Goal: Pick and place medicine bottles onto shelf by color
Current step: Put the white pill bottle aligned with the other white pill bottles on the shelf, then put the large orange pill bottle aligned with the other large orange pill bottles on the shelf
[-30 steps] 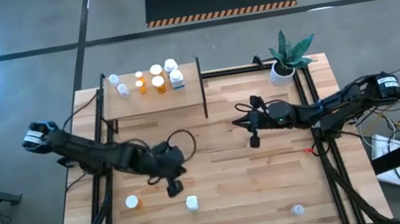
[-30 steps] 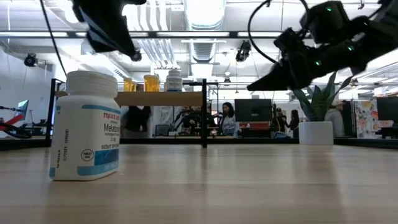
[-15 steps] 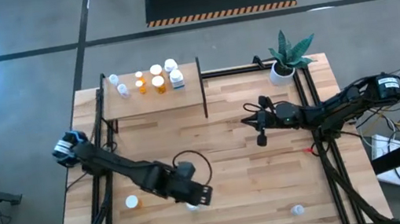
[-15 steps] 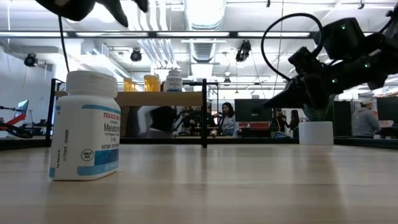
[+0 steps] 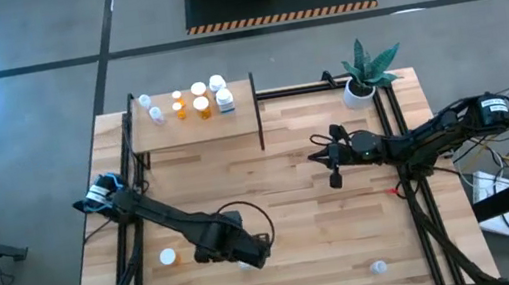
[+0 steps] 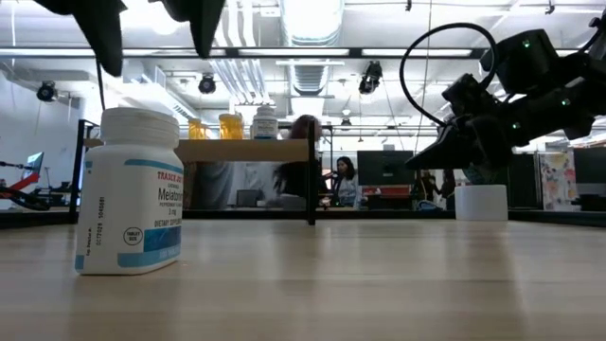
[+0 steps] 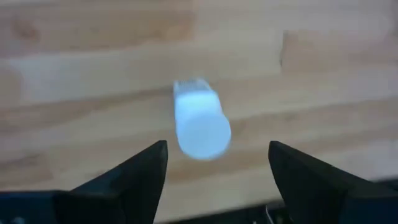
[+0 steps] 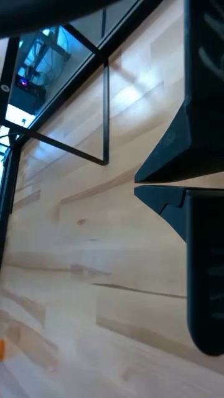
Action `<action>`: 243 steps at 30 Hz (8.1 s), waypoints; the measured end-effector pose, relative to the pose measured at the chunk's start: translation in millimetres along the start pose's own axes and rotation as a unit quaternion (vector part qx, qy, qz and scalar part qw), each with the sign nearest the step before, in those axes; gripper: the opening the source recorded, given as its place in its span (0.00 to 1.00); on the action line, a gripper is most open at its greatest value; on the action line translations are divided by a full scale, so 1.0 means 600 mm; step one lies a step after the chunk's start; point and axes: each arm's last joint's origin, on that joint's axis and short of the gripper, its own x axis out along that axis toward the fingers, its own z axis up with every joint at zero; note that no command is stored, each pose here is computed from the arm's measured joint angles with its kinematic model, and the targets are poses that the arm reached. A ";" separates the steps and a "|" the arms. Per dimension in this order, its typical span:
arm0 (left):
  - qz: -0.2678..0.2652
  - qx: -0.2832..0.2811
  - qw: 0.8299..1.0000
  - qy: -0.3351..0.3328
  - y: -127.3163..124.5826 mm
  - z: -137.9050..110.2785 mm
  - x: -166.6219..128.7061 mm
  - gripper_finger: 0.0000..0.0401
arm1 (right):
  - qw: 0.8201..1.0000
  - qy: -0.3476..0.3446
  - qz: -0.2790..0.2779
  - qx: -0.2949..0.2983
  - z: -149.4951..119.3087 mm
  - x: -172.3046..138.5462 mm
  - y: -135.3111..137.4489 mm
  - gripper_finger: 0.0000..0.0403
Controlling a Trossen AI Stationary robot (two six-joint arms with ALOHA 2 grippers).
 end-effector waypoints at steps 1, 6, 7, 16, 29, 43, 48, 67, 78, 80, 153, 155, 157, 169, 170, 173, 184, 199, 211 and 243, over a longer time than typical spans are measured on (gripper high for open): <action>0.003 -0.001 1.000 -0.007 0.002 0.001 0.003 0.66 | 1.000 0.001 0.000 0.003 0.000 0.000 0.000 0.02; 0.020 -0.021 0.999 -0.017 0.012 0.004 0.018 0.66 | 1.000 0.003 0.001 0.011 -0.002 -0.001 0.000 0.02; 0.022 -0.026 0.999 -0.017 0.014 0.003 0.021 0.66 | 1.000 0.003 0.001 0.012 -0.002 -0.001 0.000 0.02; 0.002 -0.046 0.999 -0.020 0.004 -0.005 0.041 0.66 | 1.000 0.003 0.001 0.014 -0.002 -0.001 0.000 0.02; 0.018 -0.045 0.999 -0.012 0.002 -0.010 0.063 0.66 | 1.000 0.005 0.001 0.014 -0.004 -0.002 0.001 0.02; 0.037 -0.033 0.999 -0.004 0.003 -0.023 0.090 0.58 | 1.000 0.005 0.001 0.015 -0.004 -0.002 0.001 0.02; 0.044 -0.013 0.999 -0.006 0.006 -0.023 0.089 0.49 | 1.000 0.005 0.001 0.015 -0.004 -0.002 0.001 0.02; 0.045 0.360 0.929 -0.069 0.037 0.127 -0.083 0.41 | 0.999 0.004 0.012 0.041 -0.004 -0.002 0.002 0.02; 0.026 0.603 0.775 -0.189 0.045 0.341 -0.247 0.41 | 0.999 0.006 0.012 0.052 -0.005 -0.002 0.002 0.02; 0.033 0.627 0.751 -0.205 0.047 0.380 -0.268 0.41 | 0.999 0.006 0.012 0.053 -0.005 -0.002 0.002 0.02; 0.149 0.677 0.704 -0.156 0.024 0.530 -0.210 0.67 | 0.999 0.007 0.013 0.032 0.003 0.004 0.001 0.02; 0.152 0.676 0.703 -0.162 0.023 0.530 -0.213 0.67 | 0.999 0.007 0.013 0.032 0.003 0.004 0.001 0.02; 0.151 0.675 0.703 -0.168 0.022 0.531 -0.213 0.67 | 0.999 0.007 0.013 0.032 0.003 0.004 0.001 0.02; 0.191 0.667 0.687 -0.217 0.025 0.514 -0.241 0.67 | 0.999 0.007 0.013 0.032 0.003 0.004 0.001 0.02; 0.190 0.667 0.686 -0.223 0.026 0.508 -0.247 0.67 | 0.999 0.007 0.013 0.032 0.003 0.004 0.001 0.02; 0.178 0.661 0.688 -0.241 0.031 0.486 -0.264 0.67 | 0.999 0.007 0.013 0.032 0.003 0.004 0.001 0.02; 0.043 0.648 0.735 -0.195 0.051 0.336 -0.255 0.47 | 0.999 0.004 0.013 0.035 0.006 0.005 0.000 0.02; 0.020 0.432 0.900 -0.058 0.148 0.094 -0.125 0.03 | 0.999 0.004 0.014 0.033 0.006 0.005 0.001 0.02; 0.107 0.216 0.970 0.030 0.223 0.035 -0.061 0.32 | 0.999 0.002 0.027 0.032 0.006 0.005 0.002 0.02; 0.113 0.181 0.976 0.046 0.314 0.018 0.046 0.64 | 0.999 -0.001 0.039 0.032 0.007 0.005 0.003 0.02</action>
